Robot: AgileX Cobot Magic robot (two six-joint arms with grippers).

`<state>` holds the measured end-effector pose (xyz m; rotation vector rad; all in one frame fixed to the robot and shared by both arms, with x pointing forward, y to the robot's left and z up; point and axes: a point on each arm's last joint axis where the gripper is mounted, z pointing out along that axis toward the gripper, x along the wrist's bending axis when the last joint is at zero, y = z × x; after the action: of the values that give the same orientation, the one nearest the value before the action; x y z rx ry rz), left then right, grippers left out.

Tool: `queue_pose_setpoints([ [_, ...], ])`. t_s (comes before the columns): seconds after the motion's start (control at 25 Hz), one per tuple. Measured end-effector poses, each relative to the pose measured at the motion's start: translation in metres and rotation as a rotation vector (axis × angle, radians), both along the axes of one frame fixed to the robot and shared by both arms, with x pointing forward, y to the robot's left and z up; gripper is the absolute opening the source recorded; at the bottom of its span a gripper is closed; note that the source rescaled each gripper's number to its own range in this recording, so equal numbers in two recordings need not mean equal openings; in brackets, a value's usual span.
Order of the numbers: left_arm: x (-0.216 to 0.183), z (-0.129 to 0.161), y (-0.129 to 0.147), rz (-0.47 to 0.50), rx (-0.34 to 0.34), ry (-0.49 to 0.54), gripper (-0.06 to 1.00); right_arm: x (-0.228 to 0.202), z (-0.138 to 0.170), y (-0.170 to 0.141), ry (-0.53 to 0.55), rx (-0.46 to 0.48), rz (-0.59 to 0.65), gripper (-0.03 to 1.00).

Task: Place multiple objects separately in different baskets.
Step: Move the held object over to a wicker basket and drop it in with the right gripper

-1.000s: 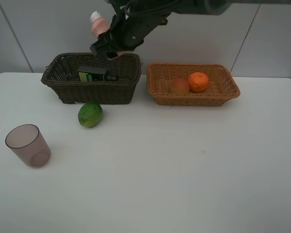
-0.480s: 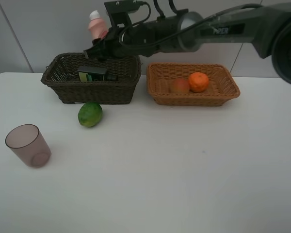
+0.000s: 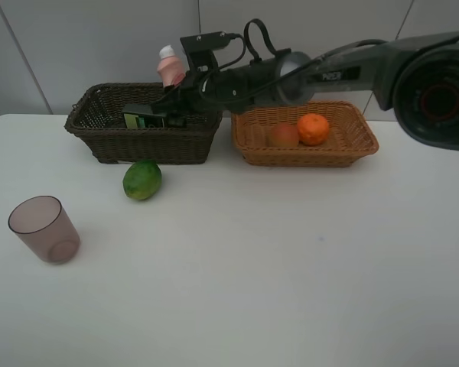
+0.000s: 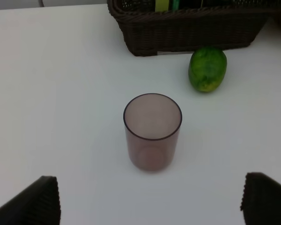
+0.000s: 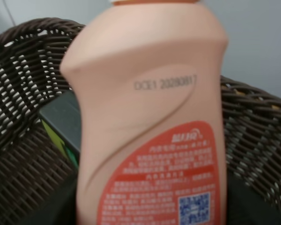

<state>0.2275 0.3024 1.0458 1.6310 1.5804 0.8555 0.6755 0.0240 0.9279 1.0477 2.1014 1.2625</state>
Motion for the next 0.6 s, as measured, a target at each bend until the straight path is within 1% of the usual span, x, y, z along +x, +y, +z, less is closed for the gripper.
queue_pose_setpoints([
  [0.24, 0.0000, 0.0000, 0.0000, 0.000, 0.000, 0.000, 1.00, -0.0003, -0.0004, 0.0004, -0.001, -0.003, 0.003, 0.00],
  [0.28, 0.0000, 0.0000, 0.0000, 0.000, 0.000, 0.000, 1.00, -0.0003, -0.0006, 0.0003, 0.000, -0.005, 0.003, 0.01],
  [0.32, 0.0000, 0.0000, 0.0000, 0.000, 0.000, 0.000, 1.00, -0.0003, -0.0006, 0.0003, 0.000, -0.005, 0.003, 0.05],
  [0.4, 0.0000, 0.0000, 0.0000, 0.000, 0.000, 0.000, 1.00, -0.0002, 0.0004, 0.0005, -0.003, -0.002, 0.003, 0.26],
  [0.44, 0.0000, 0.0000, 0.0000, 0.000, 0.000, 0.000, 1.00, -0.0002, 0.0005, 0.0005, -0.003, -0.004, 0.003, 0.39],
  [0.52, 0.0000, 0.0000, 0.0000, 0.000, 0.000, 0.000, 1.00, 0.0000, 0.0014, 0.0006, -0.005, -0.003, 0.003, 0.59],
  [0.56, 0.0000, 0.0000, 0.0000, 0.000, 0.000, 0.000, 1.00, -0.0001, 0.0018, 0.0005, -0.004, -0.003, 0.003, 0.68],
  [0.6, 0.0000, 0.0000, 0.0000, 0.000, 0.000, 0.000, 1.00, -0.0003, 0.0020, 0.0004, -0.002, -0.005, 0.003, 0.71],
])
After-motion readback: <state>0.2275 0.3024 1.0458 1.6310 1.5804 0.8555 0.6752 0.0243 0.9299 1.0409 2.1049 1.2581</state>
